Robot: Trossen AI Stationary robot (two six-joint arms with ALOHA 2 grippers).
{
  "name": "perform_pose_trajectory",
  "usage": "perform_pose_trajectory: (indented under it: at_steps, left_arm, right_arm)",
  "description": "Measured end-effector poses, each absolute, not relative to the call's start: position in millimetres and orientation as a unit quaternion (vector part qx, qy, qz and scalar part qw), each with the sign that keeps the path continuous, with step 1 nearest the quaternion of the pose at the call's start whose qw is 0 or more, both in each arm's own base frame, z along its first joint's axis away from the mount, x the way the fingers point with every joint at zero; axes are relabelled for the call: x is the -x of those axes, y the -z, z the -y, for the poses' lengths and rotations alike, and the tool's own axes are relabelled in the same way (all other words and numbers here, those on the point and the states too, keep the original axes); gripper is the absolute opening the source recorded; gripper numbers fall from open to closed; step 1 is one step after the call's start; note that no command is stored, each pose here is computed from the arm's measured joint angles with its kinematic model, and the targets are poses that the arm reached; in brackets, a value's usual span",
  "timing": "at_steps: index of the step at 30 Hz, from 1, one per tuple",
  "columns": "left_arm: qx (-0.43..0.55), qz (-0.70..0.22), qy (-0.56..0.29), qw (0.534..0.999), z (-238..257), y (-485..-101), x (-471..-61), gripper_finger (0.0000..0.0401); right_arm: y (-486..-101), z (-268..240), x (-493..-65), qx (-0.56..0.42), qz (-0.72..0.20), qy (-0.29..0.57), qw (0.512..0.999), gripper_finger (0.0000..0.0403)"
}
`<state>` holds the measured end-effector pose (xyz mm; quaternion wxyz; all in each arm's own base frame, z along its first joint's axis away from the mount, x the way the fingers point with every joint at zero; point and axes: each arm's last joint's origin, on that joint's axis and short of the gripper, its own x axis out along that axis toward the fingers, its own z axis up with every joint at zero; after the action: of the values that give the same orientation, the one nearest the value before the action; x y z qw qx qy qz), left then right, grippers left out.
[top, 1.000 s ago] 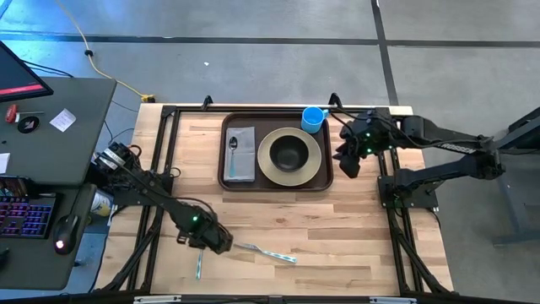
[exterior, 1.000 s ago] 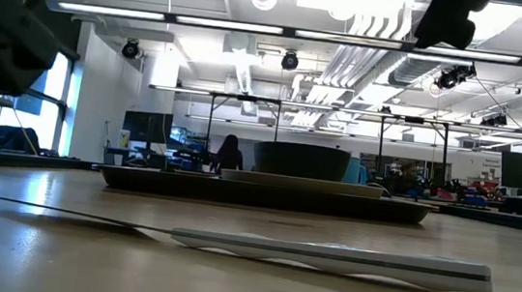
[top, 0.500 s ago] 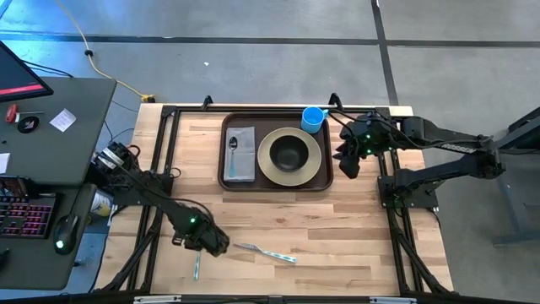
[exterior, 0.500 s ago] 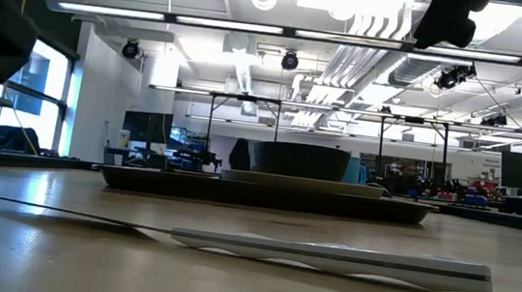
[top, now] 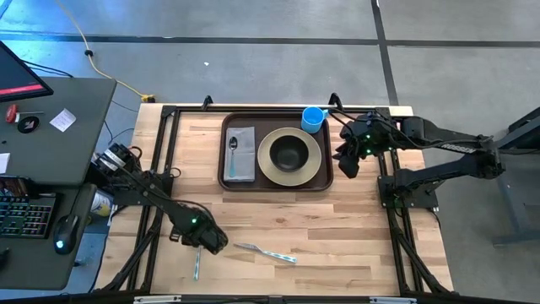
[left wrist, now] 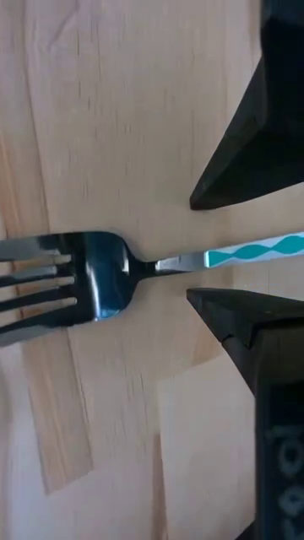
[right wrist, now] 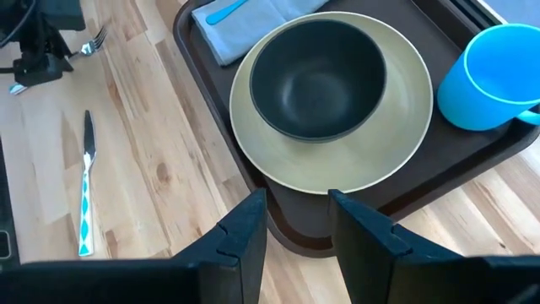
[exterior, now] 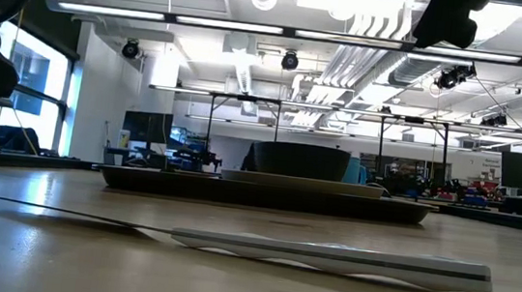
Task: Set up tray
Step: Put the blue fork on the gray napkin to the right of the blue spoon
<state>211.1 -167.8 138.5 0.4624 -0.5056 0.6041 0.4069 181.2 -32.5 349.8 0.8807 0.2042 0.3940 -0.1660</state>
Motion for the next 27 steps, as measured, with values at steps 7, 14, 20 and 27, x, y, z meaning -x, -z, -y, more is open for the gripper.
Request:
perform_pose_trajectory:
  at_steps: [7,14,20,27]
  left_arm:
    - [0.505,-0.599,-0.409,0.468,168.0,-134.4,-212.2,0.0190]
    - [0.507,-0.591,-0.408,0.477,168.4,-134.0,-213.7,0.0086]
    - [0.504,-0.581,-0.415,0.486,167.5,-134.0,-213.5,0.0041]
    - [0.520,-0.557,-0.436,0.479,169.5,-138.9,-217.6,0.0065]
  right_arm:
    - [-349.7,32.6,-181.1,-0.202,-0.395,0.167,0.881,0.0119]
    - [-349.7,33.7,-180.9,-0.192,-0.392,0.183,0.881,0.0119]
    - [-349.7,33.7,-180.9,-0.190,-0.393,0.183,0.881,0.0119]
    - [-349.7,33.7,-180.9,-0.184,-0.394,0.180,0.882,0.0119]
